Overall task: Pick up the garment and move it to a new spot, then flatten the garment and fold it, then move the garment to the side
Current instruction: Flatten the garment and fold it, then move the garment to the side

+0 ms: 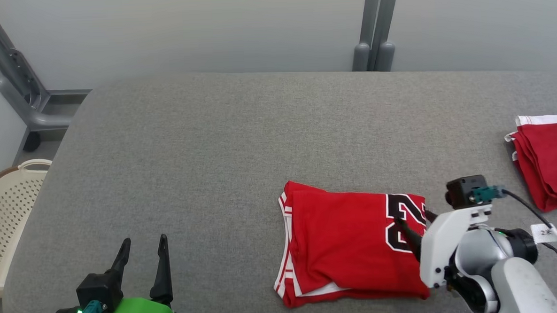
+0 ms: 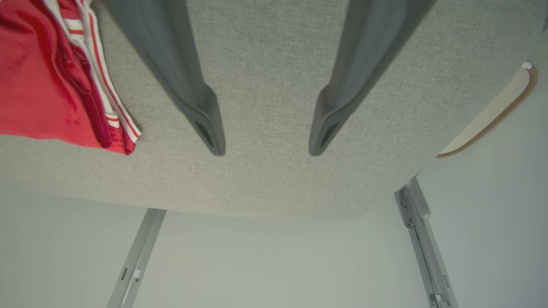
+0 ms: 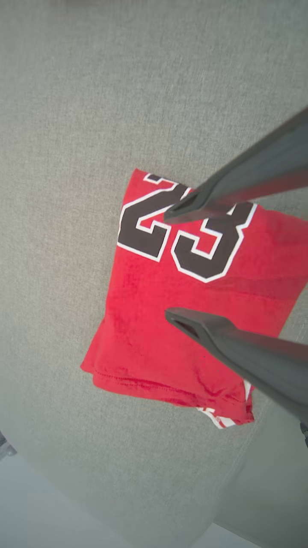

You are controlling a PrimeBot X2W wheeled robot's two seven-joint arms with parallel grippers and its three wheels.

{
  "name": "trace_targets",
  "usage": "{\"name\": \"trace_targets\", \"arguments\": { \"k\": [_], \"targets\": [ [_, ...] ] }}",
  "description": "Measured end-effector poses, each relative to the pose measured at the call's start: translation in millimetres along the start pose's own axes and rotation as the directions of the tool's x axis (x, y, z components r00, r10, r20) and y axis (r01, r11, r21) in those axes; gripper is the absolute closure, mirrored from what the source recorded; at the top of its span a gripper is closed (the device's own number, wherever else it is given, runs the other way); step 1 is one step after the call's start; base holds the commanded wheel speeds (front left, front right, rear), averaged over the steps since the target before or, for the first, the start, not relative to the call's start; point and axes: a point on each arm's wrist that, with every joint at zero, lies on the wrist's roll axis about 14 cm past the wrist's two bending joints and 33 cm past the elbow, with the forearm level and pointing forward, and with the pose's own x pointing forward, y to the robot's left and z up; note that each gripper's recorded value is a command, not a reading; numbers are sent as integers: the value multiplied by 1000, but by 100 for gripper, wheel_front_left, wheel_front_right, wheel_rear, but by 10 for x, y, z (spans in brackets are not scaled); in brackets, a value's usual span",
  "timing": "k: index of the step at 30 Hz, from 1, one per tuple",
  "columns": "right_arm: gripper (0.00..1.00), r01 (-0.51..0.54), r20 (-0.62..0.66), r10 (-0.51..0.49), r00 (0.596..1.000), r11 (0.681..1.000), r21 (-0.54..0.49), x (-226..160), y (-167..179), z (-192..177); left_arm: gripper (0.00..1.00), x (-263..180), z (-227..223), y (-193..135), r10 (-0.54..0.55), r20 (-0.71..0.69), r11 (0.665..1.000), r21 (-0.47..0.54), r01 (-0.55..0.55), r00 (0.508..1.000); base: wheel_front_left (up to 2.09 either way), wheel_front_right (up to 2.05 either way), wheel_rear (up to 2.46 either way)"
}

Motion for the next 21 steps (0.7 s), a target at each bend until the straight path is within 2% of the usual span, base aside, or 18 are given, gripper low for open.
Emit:
{"name": "trace_targets", "arguments": {
  "k": [8, 16, 21],
  "targets": [
    [0, 128, -45, -124, 991, 988, 91, -157, -479, -162, 0, 89, -33, -67, -21, -15, 1000, 4, 21, 1000, 0, 0, 0],
    [0, 142, -146, -122, 982, 980, 137, -53, -546, -485, 0, 188, -73, -80, -30, -33, 999, 11, 30, 999, 0, 0, 0],
    [0, 133, -167, -106, 980, 979, 156, 73, -537, -561, 0, 220, -122, -84, -30, -49, 999, 10, 30, 998, 0, 0, 0]
  ]
}}
